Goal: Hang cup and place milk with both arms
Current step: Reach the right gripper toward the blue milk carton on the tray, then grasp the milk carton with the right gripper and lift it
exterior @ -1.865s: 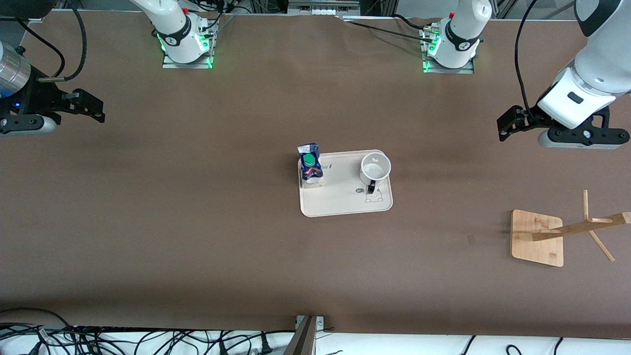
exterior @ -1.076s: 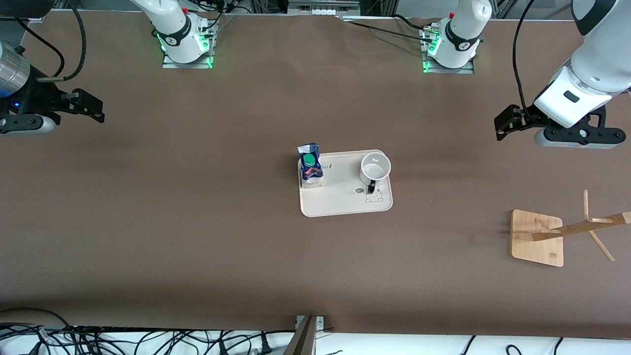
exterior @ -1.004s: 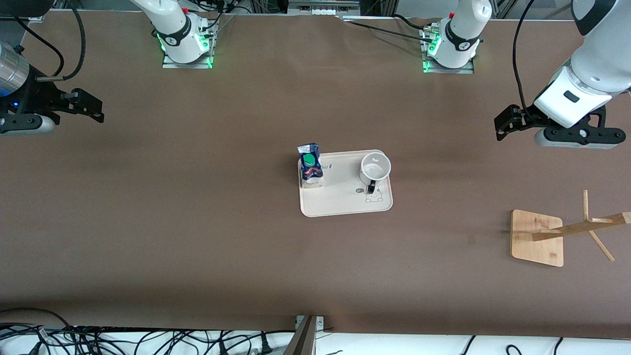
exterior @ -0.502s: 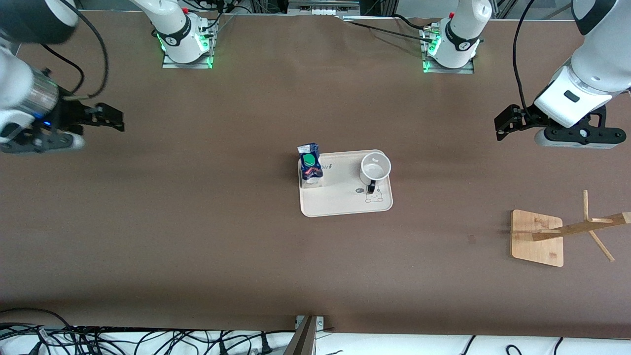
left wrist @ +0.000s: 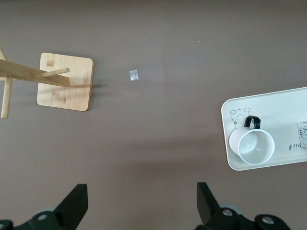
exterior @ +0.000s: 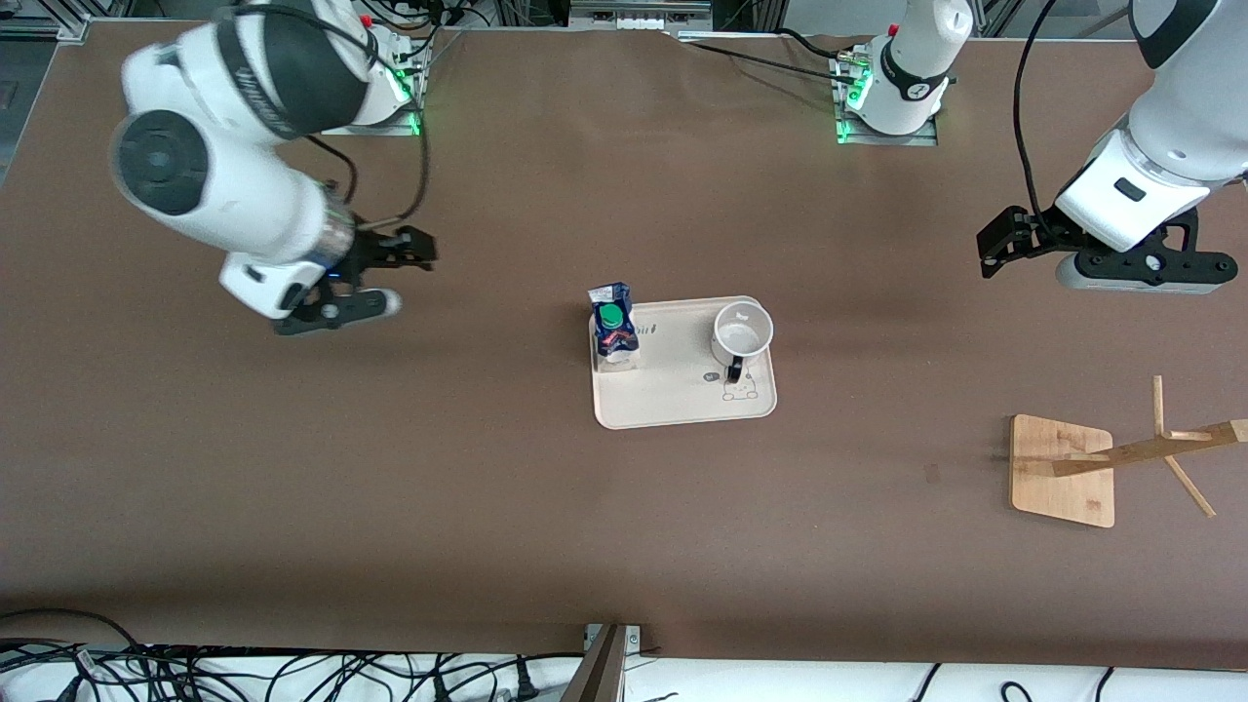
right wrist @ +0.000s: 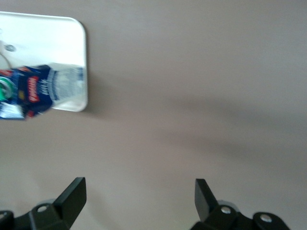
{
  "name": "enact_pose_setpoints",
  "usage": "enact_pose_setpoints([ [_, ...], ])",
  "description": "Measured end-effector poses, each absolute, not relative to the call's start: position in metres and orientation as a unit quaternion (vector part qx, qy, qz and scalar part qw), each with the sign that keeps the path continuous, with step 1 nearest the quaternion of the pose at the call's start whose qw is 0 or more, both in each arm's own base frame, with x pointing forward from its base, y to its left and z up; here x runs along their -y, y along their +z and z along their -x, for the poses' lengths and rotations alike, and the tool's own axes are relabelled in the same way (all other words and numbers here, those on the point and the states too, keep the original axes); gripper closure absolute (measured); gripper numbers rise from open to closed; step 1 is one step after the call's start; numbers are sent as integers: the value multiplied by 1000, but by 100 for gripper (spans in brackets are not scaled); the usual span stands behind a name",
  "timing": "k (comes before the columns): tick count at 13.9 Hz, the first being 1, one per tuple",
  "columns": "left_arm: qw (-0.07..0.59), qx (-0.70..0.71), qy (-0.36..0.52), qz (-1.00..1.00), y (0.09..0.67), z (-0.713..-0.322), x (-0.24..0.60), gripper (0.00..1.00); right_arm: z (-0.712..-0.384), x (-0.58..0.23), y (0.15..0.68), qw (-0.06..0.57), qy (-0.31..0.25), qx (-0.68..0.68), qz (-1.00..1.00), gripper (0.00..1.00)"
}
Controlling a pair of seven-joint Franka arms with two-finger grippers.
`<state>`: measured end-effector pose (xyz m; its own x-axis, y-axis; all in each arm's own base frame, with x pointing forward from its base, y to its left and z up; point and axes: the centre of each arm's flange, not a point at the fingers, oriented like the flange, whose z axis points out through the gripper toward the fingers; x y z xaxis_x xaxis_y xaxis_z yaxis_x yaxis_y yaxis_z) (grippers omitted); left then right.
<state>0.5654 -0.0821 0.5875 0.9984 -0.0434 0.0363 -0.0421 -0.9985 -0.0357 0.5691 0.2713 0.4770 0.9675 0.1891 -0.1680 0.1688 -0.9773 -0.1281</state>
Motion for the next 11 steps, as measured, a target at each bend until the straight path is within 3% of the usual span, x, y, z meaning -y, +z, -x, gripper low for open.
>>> enact_pose_setpoints([
  [6,17,-20,-19,999,588,-566,81,0,-541,-438,431,63,54,51,995,0],
  [11,18,-18,-18,1000,587,-566,78,0,-535,-484,374,52,55,32,997,0],
])
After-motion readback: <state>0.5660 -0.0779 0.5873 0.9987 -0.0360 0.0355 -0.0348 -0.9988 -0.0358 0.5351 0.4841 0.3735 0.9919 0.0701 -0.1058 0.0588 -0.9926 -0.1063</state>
